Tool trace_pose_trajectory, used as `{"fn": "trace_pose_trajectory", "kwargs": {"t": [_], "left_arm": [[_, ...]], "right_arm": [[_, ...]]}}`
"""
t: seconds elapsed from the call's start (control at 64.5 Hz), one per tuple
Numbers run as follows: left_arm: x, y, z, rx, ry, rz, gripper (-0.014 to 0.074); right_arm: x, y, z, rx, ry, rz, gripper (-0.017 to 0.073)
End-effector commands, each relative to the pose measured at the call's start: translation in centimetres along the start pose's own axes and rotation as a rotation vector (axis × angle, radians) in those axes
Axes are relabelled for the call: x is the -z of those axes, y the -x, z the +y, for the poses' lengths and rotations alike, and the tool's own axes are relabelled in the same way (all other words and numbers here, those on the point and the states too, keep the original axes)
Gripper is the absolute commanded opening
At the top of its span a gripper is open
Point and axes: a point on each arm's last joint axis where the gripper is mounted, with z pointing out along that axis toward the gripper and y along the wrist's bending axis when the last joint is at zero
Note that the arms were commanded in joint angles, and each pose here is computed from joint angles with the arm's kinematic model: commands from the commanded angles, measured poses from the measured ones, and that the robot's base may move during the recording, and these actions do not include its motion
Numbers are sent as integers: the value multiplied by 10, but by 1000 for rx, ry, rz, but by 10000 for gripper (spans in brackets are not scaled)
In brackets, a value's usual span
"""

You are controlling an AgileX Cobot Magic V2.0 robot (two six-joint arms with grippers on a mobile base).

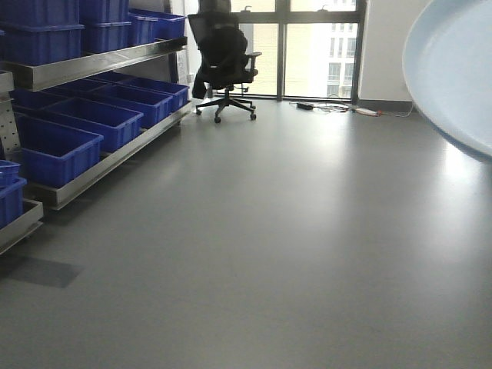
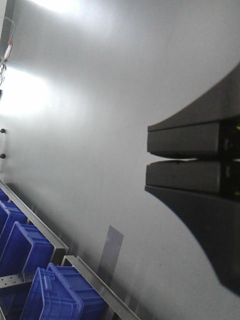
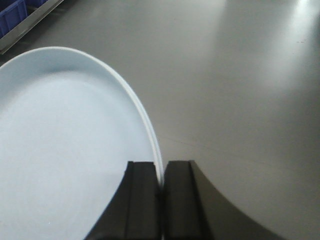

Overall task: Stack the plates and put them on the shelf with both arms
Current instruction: 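Drive the base to the shelf rack while holding the plates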

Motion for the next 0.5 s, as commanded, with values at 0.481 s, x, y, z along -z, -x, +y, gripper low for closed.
{"fn": "trace_pose_trajectory", "kwargs": {"t": [0.481], "left_arm": [[3,16,-2,1,-16,-104,90]], "right_arm": [[3,17,2,6,19,-117,49]]}}
